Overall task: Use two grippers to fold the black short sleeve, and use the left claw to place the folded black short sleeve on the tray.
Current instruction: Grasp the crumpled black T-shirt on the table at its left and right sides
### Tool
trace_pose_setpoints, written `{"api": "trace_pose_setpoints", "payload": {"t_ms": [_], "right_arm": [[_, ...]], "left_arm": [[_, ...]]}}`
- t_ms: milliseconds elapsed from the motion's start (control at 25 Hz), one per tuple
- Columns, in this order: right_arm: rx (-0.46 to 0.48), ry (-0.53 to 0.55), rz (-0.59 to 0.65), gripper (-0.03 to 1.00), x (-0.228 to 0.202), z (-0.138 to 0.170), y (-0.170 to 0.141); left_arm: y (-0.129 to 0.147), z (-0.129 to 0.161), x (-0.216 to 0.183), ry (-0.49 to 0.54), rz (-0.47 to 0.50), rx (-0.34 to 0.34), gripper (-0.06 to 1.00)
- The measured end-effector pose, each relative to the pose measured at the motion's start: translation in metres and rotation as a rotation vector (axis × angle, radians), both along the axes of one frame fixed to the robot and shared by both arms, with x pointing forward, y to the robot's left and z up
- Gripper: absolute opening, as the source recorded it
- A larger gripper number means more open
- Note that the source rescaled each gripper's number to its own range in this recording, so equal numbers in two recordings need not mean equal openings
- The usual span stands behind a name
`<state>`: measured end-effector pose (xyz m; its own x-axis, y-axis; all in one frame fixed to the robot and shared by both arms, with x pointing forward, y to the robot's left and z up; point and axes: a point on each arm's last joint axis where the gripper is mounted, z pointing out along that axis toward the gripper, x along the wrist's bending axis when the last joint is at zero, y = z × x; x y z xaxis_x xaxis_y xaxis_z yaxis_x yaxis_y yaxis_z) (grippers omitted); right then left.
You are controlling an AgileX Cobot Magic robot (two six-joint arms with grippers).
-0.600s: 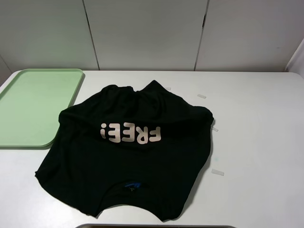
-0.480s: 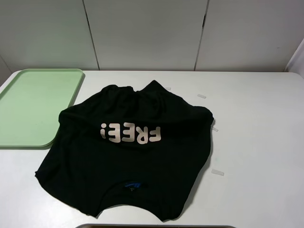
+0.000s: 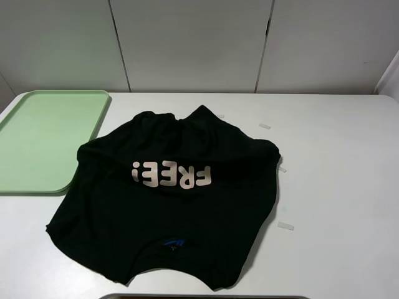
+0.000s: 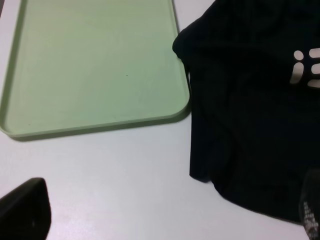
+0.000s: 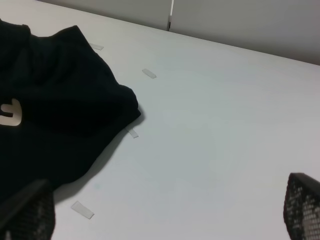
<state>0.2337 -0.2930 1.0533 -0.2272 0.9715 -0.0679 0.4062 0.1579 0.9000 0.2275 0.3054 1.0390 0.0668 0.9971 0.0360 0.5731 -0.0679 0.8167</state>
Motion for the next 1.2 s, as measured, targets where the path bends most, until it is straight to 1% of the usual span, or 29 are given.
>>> {"api": "trace_pose_setpoints", "payload": {"t_ms": [960, 1200], "right_arm": [[0.009, 0.001, 0.006, 1.0, -0.0002, 0.0001, 0.0009], [0.011, 0.001, 0.007, 1.0, -0.0002, 0.0001, 0.001]], "left_arm": [[-0.0001, 0.0, 0.0, 0.0, -0.001, -0.001, 1.0], [0.0001, 0.0, 0.0001, 0.0, -0.013, -0.001, 1.0]]}}
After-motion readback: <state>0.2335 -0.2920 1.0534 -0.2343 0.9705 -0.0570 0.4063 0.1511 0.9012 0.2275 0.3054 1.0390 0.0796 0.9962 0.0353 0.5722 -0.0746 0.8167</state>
